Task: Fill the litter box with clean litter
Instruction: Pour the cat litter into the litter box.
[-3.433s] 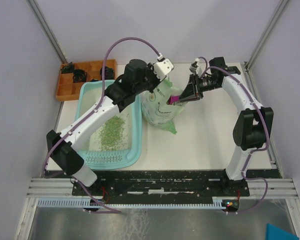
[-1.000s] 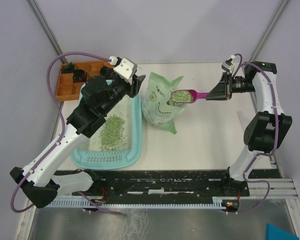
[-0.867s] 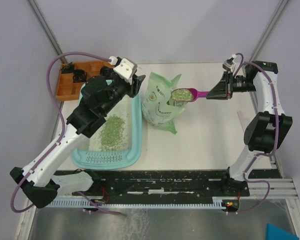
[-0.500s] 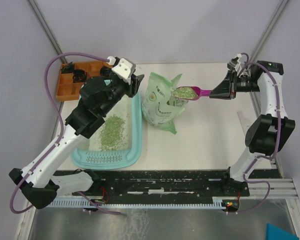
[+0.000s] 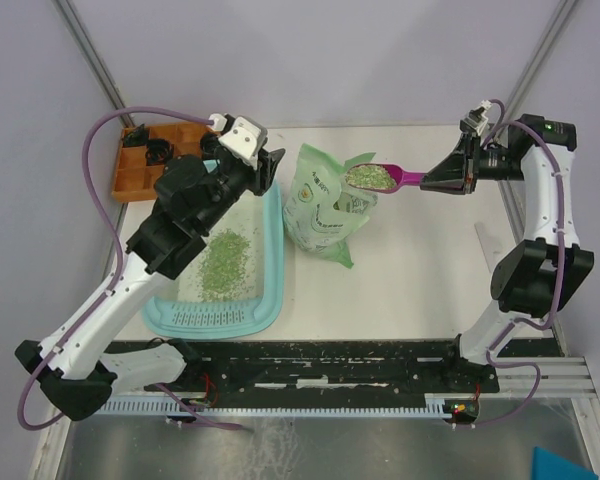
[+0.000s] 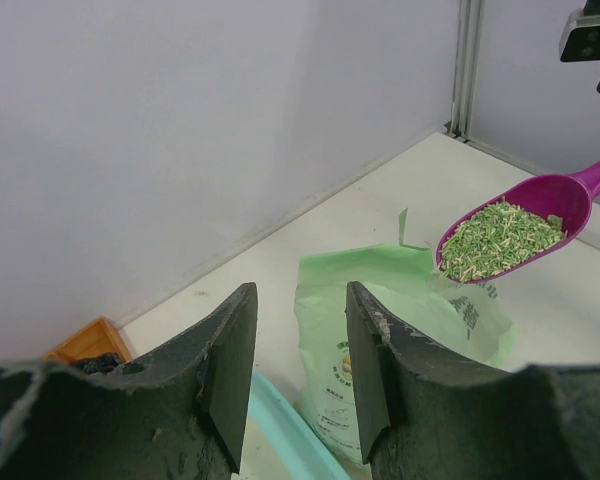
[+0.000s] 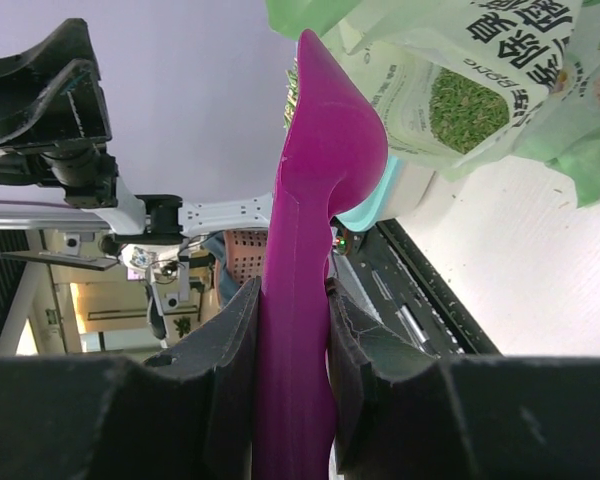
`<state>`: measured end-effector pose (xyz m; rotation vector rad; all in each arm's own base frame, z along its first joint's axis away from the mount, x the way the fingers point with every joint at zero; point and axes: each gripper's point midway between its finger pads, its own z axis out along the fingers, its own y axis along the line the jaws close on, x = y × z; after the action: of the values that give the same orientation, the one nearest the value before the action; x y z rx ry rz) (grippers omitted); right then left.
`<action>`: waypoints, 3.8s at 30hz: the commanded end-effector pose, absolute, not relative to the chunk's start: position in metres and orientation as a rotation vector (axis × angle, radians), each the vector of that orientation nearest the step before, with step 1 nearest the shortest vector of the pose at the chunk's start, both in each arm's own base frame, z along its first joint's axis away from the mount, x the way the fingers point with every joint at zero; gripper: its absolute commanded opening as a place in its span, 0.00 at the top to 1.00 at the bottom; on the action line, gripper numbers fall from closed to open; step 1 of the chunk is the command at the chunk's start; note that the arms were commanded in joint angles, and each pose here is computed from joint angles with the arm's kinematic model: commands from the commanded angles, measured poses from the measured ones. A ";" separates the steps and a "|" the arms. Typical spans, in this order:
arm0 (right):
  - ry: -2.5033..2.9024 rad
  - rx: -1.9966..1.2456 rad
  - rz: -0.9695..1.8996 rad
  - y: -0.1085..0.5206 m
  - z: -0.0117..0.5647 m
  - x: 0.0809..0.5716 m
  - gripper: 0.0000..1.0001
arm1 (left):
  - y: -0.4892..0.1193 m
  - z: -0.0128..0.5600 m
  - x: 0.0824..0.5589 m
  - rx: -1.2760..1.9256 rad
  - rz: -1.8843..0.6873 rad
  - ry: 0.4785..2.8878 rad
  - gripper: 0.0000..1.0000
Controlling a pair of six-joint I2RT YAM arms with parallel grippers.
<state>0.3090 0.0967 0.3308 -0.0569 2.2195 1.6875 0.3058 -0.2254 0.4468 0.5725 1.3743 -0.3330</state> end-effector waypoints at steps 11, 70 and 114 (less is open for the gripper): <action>2.079 -0.039 1.794 0.107 0.395 0.285 0.98 | -0.212 0.462 0.295 0.525 -0.334 1.339 0.52; 2.048 -0.500 2.048 0.290 0.431 0.282 0.98 | -0.090 0.495 0.272 0.028 -0.062 1.277 0.51; 2.207 -0.969 1.516 0.436 0.314 0.282 0.98 | -0.030 0.488 0.247 -0.132 0.115 1.267 0.52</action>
<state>0.2783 0.4330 0.3118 -0.8709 2.2904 1.6473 0.2582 -0.0485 0.4767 -0.0664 1.3109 0.0891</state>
